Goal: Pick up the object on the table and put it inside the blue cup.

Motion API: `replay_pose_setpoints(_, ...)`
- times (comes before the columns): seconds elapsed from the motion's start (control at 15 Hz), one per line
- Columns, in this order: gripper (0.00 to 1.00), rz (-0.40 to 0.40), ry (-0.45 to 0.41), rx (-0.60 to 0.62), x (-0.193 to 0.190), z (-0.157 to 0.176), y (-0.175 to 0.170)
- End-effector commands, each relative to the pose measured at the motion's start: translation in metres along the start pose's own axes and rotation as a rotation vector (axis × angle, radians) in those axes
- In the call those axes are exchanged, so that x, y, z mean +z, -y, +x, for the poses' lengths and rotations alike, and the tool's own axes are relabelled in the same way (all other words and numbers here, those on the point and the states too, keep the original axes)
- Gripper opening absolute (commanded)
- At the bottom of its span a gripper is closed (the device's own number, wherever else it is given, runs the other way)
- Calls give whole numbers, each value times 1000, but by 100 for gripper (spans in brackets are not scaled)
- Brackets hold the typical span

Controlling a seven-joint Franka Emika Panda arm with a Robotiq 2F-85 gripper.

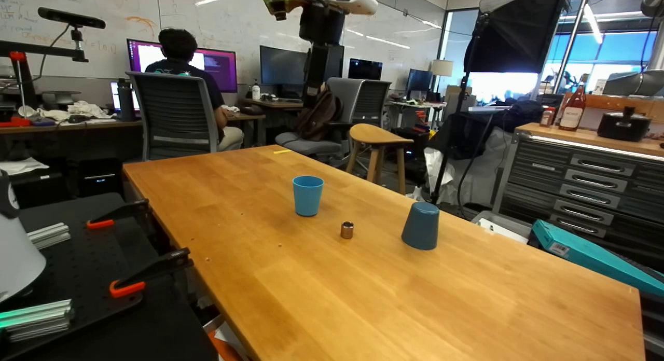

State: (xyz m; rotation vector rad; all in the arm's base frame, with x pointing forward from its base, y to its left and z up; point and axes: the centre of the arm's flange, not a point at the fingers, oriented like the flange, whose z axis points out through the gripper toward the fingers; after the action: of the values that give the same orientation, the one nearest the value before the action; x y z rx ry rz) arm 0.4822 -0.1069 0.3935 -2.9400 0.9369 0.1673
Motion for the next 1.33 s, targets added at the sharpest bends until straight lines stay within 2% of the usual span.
replay_pose_setpoints(0.0, 100, 40, 37, 84, 34, 29, 5)
replay_pose_setpoints(0.27, 100, 69, 33, 189, 89, 54, 9)
replay_pose_setpoints(0.6, 100, 113, -69, 305, 151, 78, -1)
replay_pose_setpoints(1.0, 100, 96, -185, 363, 205, 97, -6)
replay_pose_setpoints(1.27, 100, 79, -210, 399, 233, 106, -15)
